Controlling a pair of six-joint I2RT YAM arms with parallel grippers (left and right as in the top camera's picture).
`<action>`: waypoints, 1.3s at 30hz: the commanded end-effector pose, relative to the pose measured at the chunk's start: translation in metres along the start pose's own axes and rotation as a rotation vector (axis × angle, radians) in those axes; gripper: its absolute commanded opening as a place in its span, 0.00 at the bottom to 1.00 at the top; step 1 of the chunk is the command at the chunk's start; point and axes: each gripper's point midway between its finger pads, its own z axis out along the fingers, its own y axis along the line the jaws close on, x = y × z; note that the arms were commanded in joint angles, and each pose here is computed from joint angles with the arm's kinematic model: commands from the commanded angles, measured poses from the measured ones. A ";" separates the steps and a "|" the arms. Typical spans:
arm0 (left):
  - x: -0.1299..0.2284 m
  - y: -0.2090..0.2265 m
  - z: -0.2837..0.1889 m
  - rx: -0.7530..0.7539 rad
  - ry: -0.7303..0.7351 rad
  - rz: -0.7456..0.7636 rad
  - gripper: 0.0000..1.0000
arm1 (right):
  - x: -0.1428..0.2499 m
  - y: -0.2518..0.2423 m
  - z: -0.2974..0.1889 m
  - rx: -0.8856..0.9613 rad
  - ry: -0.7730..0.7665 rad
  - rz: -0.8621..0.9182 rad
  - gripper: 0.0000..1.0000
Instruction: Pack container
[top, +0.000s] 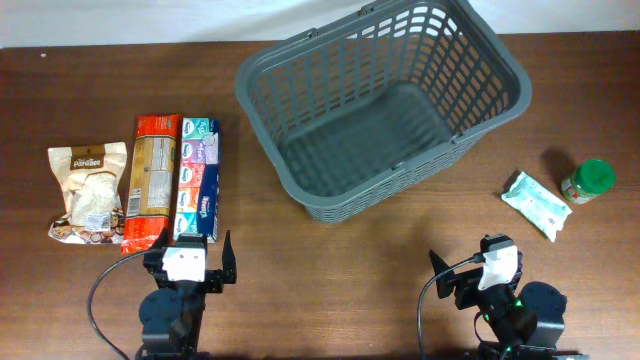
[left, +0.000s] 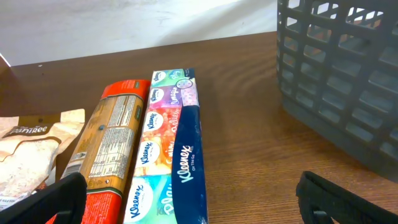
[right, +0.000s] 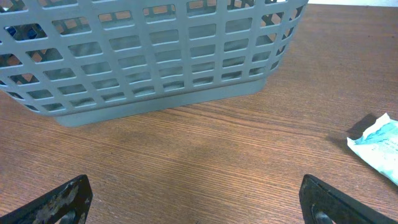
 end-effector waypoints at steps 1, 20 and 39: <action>0.002 0.003 0.001 -0.016 -0.004 0.001 0.99 | 0.000 0.000 0.000 0.005 -0.006 -0.010 0.99; -0.085 -0.006 -0.044 0.089 -0.055 -0.050 0.99 | -0.045 0.021 -0.014 -0.108 -0.153 -0.045 0.99; -0.293 -0.041 -0.060 0.435 0.027 -0.060 0.99 | -0.253 0.003 -0.072 -0.027 0.132 0.065 0.99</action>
